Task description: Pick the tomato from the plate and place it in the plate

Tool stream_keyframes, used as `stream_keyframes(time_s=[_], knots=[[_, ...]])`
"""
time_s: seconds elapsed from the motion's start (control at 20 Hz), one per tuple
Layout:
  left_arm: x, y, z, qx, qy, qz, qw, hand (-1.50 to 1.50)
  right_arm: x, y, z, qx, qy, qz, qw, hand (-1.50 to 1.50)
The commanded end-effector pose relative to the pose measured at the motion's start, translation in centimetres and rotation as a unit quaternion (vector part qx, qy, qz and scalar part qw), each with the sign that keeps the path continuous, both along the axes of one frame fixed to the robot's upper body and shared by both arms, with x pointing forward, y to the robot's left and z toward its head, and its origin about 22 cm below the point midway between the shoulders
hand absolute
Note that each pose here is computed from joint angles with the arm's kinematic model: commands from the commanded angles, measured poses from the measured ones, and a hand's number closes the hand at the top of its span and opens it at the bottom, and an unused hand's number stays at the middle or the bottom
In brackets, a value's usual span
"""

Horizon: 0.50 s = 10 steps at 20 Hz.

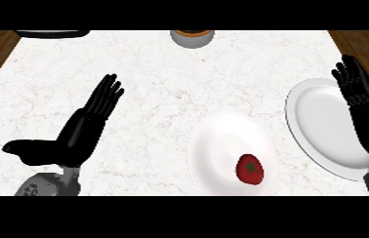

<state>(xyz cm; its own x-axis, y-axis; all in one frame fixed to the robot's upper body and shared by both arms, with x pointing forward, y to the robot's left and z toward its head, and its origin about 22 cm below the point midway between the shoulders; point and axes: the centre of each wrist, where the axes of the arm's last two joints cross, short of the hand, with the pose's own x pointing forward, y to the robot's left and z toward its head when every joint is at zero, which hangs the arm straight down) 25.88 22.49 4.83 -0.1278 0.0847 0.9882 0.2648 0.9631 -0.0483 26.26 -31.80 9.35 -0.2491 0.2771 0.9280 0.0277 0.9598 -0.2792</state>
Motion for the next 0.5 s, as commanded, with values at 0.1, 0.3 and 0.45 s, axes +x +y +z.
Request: stream_keyframes(time_s=[0.1, 0.3, 0.45], knots=[[-2.1, 1.8, -5.7, 0.038, 0.126, 0.071, 0.9887, 0.0, -0.1, -1.5, 3.4, -0.002, -0.029, -0.057, 0.998, 1.5], [-2.8, 3.7, -7.3, 0.062, 0.207, 0.127, 0.968, 0.0, -2.1, -7.3, 4.7, -0.291, 0.044, -0.134, 0.946, 1.5], [-3.6, 3.3, -8.3, 0.06, 0.257, 0.144, 0.9539, 0.0, -3.5, -5.4, 0.4, -0.09, -0.021, -0.318, 0.944, -1.5]])
